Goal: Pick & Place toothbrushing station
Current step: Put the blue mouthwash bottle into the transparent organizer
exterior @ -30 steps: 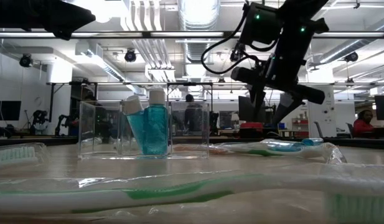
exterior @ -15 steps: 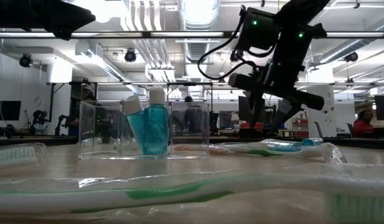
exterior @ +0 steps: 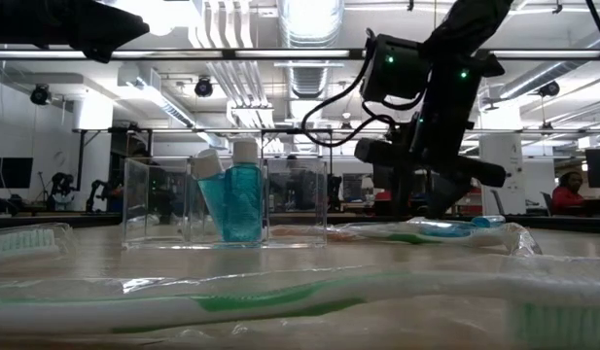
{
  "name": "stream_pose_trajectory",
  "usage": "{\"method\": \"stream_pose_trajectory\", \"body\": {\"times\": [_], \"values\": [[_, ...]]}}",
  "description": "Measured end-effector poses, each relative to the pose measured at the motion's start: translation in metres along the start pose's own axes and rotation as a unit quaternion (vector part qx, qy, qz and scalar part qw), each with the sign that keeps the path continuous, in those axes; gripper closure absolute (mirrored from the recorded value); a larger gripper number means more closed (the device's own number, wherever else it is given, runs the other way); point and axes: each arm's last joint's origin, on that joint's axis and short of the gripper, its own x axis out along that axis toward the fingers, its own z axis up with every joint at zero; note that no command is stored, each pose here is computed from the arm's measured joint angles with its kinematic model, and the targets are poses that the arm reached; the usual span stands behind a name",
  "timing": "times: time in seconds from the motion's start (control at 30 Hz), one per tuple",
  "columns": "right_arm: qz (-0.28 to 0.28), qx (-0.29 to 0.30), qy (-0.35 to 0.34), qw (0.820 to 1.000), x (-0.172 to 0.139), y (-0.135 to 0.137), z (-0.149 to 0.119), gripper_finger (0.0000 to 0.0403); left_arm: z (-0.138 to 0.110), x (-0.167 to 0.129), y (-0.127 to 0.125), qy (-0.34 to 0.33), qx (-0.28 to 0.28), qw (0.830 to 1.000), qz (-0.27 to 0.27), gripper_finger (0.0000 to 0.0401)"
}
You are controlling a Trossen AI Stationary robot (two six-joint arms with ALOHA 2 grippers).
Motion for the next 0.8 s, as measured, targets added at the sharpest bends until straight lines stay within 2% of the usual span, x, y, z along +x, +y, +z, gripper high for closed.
{"method": "stream_pose_trajectory", "body": {"times": [0.3, 0.8], "values": [[-0.008, 0.000, 0.014, 1.000, 0.006, 0.000, -0.002, 0.0203, 0.000, 0.000, 0.000, 0.000, 0.000, 1.000, 0.000, 0.0268], [0.000, 0.006, 0.004, 1.000, 0.011, 0.002, 0.002, 0.0281, 0.000, 0.000, 0.000, 0.001, 0.000, 1.000, 0.000, 0.0268]]}}
